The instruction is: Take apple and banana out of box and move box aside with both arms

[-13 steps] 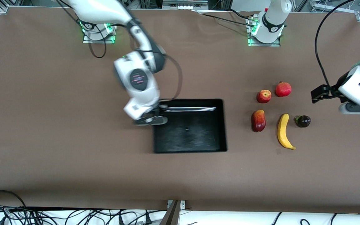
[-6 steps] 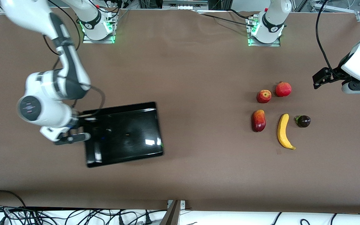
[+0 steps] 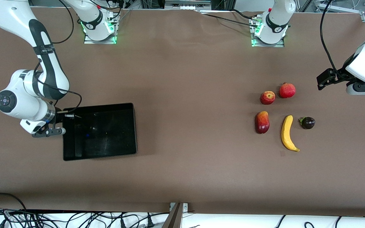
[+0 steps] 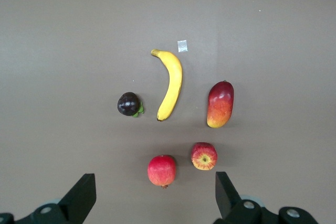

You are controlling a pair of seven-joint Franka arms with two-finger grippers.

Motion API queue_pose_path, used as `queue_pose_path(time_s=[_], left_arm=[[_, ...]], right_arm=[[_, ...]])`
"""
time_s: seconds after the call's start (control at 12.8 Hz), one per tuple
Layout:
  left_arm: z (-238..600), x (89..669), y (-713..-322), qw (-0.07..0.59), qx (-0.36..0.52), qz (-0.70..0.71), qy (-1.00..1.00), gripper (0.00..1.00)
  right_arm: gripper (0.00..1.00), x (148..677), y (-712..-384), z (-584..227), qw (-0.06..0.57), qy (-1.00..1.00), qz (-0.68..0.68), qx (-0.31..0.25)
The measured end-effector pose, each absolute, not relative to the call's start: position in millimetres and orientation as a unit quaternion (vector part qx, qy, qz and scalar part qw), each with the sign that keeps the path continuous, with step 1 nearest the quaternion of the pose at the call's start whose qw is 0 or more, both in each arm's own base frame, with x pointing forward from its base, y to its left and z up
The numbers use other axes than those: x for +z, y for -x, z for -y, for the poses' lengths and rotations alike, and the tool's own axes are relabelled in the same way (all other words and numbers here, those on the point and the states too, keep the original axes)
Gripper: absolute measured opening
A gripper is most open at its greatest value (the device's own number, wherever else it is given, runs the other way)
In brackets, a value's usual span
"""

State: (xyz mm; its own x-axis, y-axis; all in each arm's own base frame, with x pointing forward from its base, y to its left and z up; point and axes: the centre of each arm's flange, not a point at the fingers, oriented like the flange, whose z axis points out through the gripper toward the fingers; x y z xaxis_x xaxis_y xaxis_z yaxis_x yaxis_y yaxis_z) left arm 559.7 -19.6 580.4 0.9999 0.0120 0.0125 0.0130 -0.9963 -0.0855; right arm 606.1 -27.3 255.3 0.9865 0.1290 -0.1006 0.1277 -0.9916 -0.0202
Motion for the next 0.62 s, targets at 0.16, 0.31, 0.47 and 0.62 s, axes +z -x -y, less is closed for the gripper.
queue_pose_path(time_s=[0.16, 0.31, 0.47, 0.62], left_arm=[[20, 581, -559, 0.043, -0.004, 0.006, 0.999, 1.0], [21, 581, -559, 0.043, -0.004, 0.005, 0.999, 1.0], [22, 581, -559, 0.043, -0.004, 0.004, 0.999, 1.0], [22, 581, -559, 0.043, -0.004, 0.004, 0.999, 1.0]], right_arm=[[0.03, 245, -591, 34, 0.008, 0.997, 0.055, 0.055], [0.03, 239, -582, 37, 0.013, 0.997, 0.046, 0.054], [0.17, 245, -581, 37, 0.013, 0.998, 0.045, 0.049], [0.37, 265, -588, 35, 0.013, 0.998, 0.047, 0.03]])
